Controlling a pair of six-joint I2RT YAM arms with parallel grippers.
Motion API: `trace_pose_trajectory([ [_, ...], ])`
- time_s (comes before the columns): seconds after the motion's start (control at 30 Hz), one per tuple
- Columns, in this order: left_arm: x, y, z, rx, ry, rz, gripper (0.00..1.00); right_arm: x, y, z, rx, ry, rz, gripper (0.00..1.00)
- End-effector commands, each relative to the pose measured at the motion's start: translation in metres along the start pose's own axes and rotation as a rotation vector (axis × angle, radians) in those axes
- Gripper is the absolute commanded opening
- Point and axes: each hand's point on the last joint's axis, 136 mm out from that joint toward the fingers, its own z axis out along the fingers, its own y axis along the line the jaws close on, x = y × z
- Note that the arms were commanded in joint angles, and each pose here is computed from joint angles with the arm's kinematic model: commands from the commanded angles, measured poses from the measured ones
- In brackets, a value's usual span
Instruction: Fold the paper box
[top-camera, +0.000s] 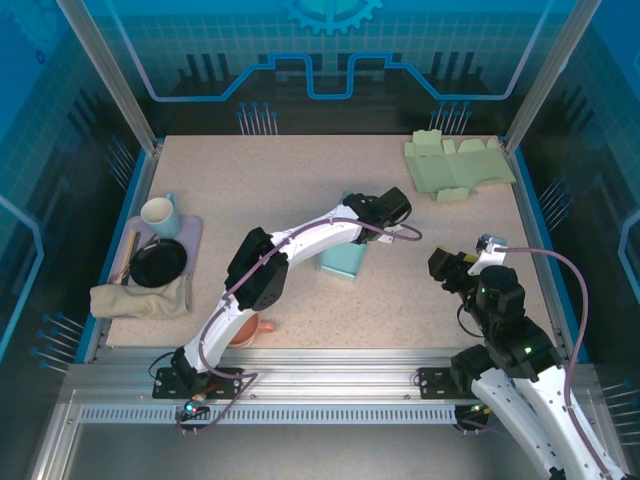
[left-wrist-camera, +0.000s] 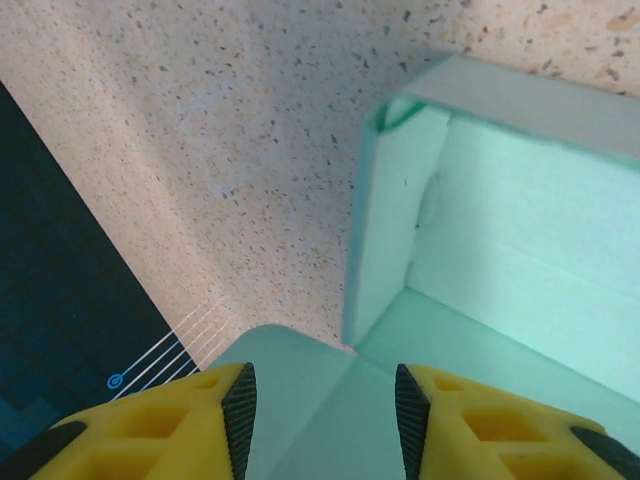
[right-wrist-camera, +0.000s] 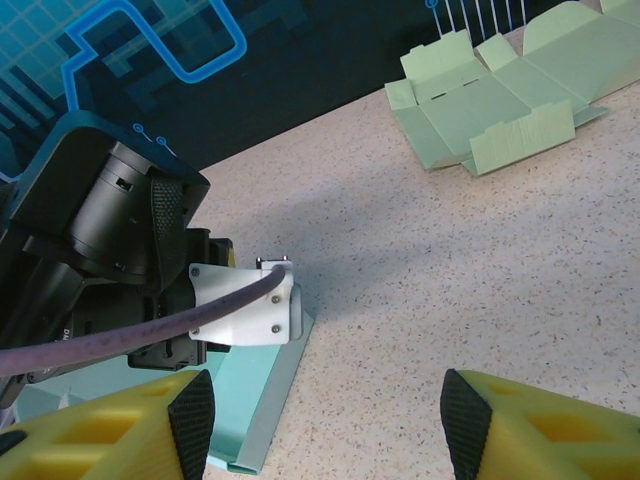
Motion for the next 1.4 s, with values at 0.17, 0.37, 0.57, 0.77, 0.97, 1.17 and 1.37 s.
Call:
trace_pose_trajectory([
  [0.17, -0.009, 0.032, -0.042, -0.102, -0.09, -0.199, 0.45, -0.003, -0.002, -0.002, 0.013, -0.013, -0.025, 0.64],
  [0.37, -0.009, 0.065, -0.094, -0.154, -0.245, -0.518, 0.47, -0.002, -0.002, 0.0, 0.02, -0.007, -0.039, 0.65],
  [0.57, 0.022, 0.068, -0.131, -0.139, -0.326, -0.926, 0.46, 0.0, 0.015, 0.0, -0.07, 0.013, -0.07, 0.68],
  [0.77, 0.051, 0.029, -0.158, -0.038, -0.504, -1.216, 0.6, 0.008, 0.035, 0.004, -0.177, 0.059, -0.084, 0.74],
  [0.97, 0.081, -0.017, -0.166, 0.046, -0.659, -1.499, 0.69, 0.015, 0.043, 0.01, -0.211, 0.1, -0.089, 0.77],
  [1.17, 0.071, -0.053, -0.146, 0.164, -0.757, -1.625, 0.74, 0.017, 0.041, 0.013, -0.198, 0.106, -0.093, 0.86],
  [1.37, 0.057, -0.069, -0.115, 0.172, -0.712, -1.629, 0.73, 0.02, 0.041, 0.017, -0.197, 0.119, -0.101, 0.86],
])
